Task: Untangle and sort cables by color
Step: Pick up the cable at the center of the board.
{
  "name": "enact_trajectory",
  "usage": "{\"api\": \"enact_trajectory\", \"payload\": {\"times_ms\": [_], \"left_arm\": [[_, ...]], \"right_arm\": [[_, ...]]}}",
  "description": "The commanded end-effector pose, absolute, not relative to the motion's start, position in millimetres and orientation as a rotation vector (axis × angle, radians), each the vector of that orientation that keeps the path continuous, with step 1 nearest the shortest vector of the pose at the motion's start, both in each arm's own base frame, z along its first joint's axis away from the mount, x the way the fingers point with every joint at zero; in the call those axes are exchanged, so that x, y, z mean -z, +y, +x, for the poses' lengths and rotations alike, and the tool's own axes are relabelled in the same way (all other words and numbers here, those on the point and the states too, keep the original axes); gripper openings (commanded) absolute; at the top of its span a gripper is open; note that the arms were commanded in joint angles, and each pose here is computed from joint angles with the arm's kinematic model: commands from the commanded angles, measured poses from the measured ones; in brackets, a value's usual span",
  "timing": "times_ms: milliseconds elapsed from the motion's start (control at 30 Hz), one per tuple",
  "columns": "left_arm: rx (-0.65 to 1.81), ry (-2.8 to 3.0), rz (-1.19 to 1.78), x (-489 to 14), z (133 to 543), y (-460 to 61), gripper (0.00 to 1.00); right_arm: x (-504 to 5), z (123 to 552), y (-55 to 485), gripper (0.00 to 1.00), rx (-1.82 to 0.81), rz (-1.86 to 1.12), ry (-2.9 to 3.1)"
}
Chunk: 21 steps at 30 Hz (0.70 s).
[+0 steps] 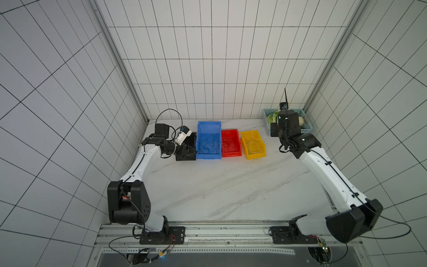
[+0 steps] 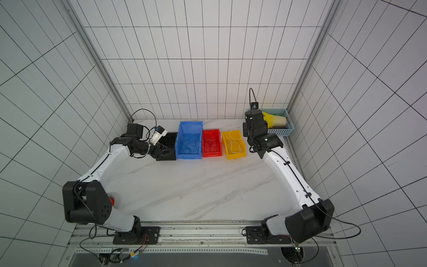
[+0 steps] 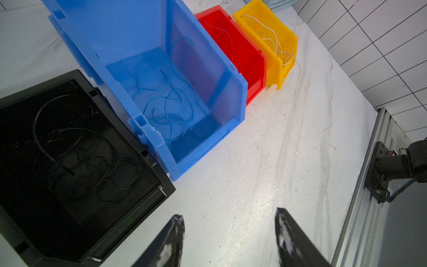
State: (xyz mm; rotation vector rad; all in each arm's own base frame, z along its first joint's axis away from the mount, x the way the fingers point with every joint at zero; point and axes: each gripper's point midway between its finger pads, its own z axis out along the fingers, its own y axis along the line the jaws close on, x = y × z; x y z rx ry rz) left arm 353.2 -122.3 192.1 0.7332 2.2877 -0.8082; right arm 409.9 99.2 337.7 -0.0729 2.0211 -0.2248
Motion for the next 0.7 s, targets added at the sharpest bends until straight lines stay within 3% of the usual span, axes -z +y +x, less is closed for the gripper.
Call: {"api": "enact_trajectory", "payload": {"times_ms": [0,300,667], "left_arm": [[0.813,2.261,0.761,-196,349,-125,0.6],[0.81,2.263,0.773,-194,345,-125,0.59],[0.817,2.267,0.778,-192,344,-125,0.58]], "right_arm": [[-352,433,106,0.0,0.17,-0.049,1.985],[-342,470,114,0.0,0.164,-0.006,1.998],[-361,465,121,0.0,0.077,-0.005,1.974]]}}
